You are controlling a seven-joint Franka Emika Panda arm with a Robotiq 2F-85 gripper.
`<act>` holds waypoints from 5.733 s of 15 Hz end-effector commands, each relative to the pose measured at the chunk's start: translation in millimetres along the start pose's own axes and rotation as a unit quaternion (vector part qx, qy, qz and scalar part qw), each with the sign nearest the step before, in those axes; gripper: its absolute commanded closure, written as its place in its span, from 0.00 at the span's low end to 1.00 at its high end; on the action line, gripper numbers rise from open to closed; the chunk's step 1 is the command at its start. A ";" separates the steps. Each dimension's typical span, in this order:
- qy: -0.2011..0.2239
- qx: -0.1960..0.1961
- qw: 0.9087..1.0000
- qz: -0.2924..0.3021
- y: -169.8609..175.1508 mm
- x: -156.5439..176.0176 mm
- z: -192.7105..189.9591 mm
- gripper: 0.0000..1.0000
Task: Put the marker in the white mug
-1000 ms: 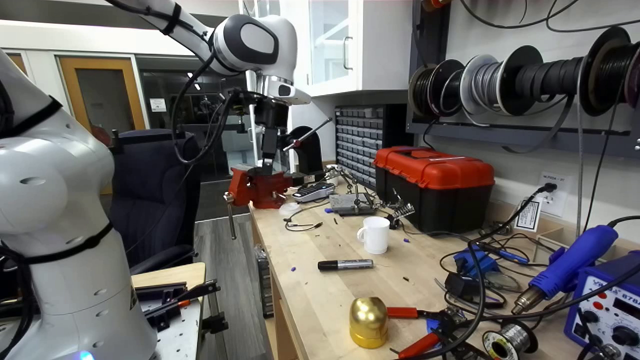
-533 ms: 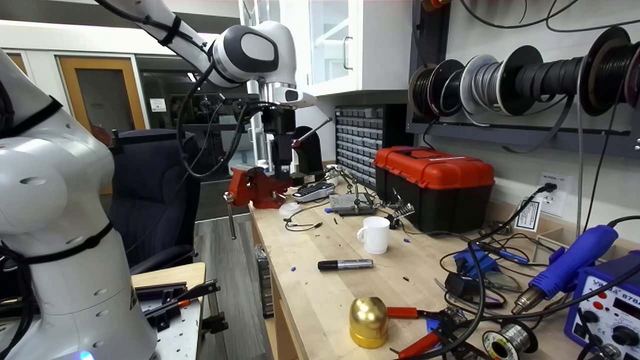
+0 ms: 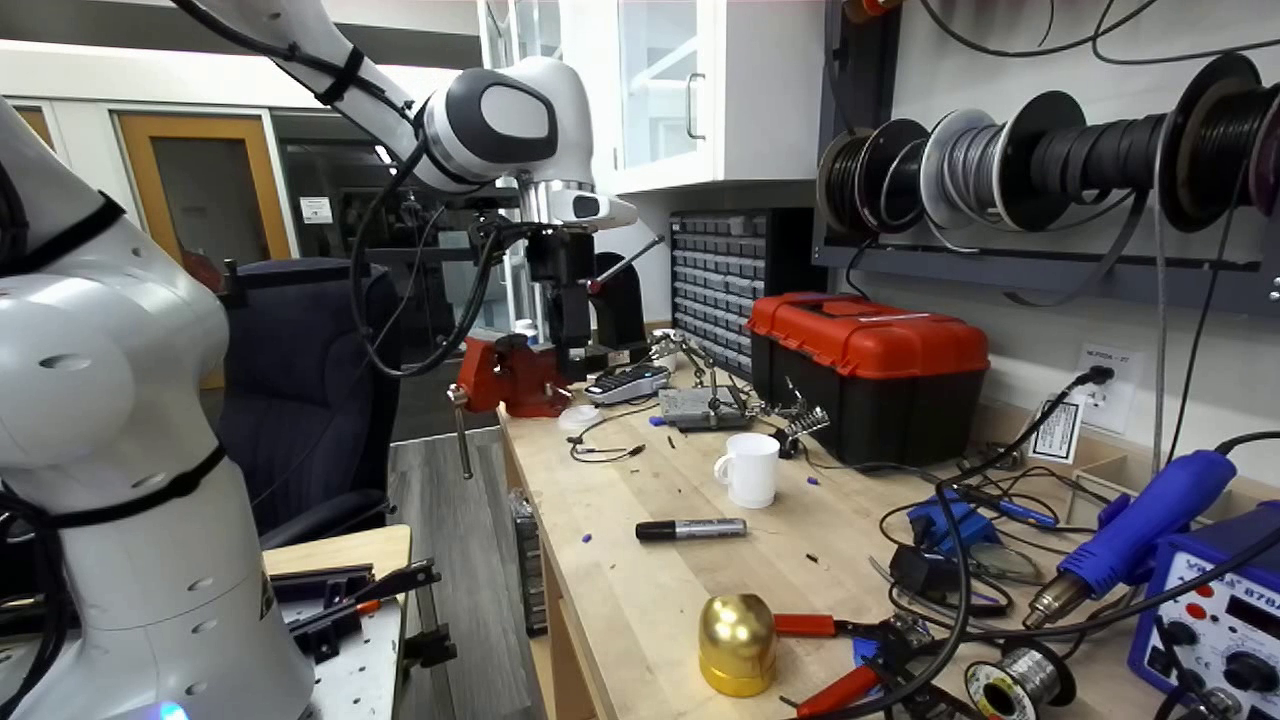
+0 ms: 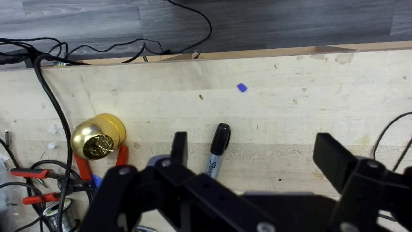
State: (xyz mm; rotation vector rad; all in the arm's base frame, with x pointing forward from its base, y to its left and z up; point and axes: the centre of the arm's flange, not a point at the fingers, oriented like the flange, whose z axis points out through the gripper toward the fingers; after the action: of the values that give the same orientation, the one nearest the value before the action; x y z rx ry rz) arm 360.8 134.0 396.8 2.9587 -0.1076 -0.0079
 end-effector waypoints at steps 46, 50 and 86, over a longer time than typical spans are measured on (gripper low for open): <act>0.042 0.111 0.989 0.085 28.9 103.4 148.7 0.00; 0.040 0.118 0.991 0.040 28.2 97.8 151.9 0.00; -0.016 0.069 0.995 0.075 29.8 89.3 196.7 0.00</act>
State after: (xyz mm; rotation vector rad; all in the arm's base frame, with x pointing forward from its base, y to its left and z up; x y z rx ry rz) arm 442.8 53.5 213.0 3.0863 -0.3139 -0.0106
